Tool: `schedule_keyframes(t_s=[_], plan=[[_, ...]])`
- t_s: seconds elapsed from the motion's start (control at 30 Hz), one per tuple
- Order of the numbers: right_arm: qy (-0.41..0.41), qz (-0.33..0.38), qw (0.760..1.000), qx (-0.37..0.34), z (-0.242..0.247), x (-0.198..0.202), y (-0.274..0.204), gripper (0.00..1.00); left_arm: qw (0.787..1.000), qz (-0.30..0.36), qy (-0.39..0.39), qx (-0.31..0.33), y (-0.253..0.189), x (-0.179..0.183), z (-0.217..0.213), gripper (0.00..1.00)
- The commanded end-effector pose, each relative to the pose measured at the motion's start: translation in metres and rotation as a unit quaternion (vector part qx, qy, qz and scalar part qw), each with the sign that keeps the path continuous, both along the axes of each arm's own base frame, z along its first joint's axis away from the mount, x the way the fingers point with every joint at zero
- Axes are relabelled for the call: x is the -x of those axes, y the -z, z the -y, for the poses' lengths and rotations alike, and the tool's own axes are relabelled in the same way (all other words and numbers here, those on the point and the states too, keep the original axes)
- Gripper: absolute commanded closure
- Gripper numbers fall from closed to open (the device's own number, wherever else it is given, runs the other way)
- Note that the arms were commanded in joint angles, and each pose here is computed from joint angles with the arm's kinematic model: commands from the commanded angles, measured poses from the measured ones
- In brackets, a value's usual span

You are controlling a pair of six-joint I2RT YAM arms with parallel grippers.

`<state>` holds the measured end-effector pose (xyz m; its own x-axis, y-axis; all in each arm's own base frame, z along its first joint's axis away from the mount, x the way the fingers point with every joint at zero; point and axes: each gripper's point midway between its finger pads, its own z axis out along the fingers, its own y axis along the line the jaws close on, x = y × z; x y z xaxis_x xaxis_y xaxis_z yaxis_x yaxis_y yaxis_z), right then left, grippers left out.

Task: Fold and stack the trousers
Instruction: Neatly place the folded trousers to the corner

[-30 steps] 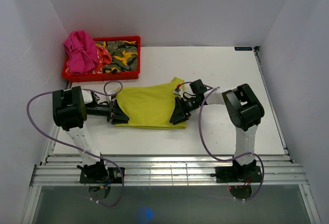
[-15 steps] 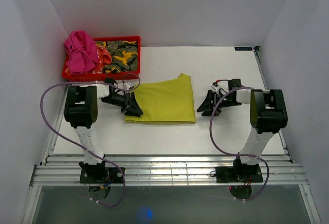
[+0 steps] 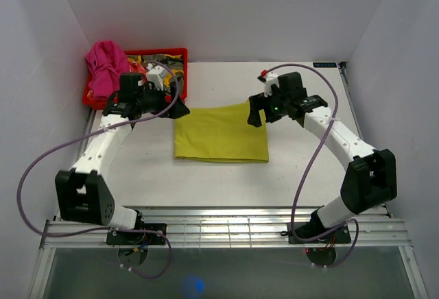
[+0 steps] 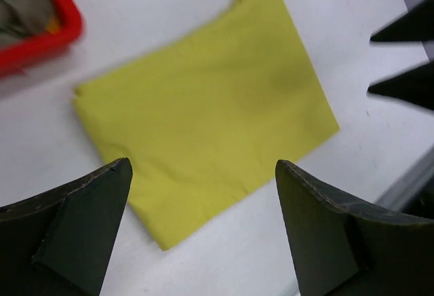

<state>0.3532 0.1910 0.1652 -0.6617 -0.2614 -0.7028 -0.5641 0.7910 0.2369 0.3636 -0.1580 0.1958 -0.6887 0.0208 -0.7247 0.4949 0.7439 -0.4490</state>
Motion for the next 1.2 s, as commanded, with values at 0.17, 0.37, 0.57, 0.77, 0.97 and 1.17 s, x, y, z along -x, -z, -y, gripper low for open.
schedule_keyframes(t_s=[0.17, 0.37, 0.57, 0.77, 0.97, 1.17], plan=[[0.018, -0.005, 0.996, 0.092, -0.128, 0.026, 0.032, 0.05, 0.970, 0.053, -0.211, -0.113, -0.052, 0.005, -0.094, 0.02], [0.002, -0.062, 0.983, 0.172, -0.159, 0.050, 0.102, 0.07, 0.966, 0.016, -0.221, -0.131, -0.032, 0.030, -0.104, 0.02], [0.030, -0.100, 0.964, 0.246, -0.119, 0.051, 0.164, 0.13, 0.965, 0.003, -0.219, -0.146, -0.021, 0.040, -0.108, 0.02], [0.077, -0.130, 0.942, 0.300, -0.032, 0.015, 0.185, 0.21, 0.965, -0.005, -0.216, -0.148, -0.014, 0.037, -0.108, 0.02], [0.040, -0.101, 0.929, 0.355, 0.062, -0.002, 0.192, 0.24, 0.968, -0.023, -0.206, -0.139, -0.003, 0.036, -0.103, 0.02], [0.002, -0.104, 0.940, 0.324, 0.130, 0.000, 0.179, 0.28, 0.971, -0.024, -0.193, -0.137, -0.002, 0.035, -0.100, 0.02]])
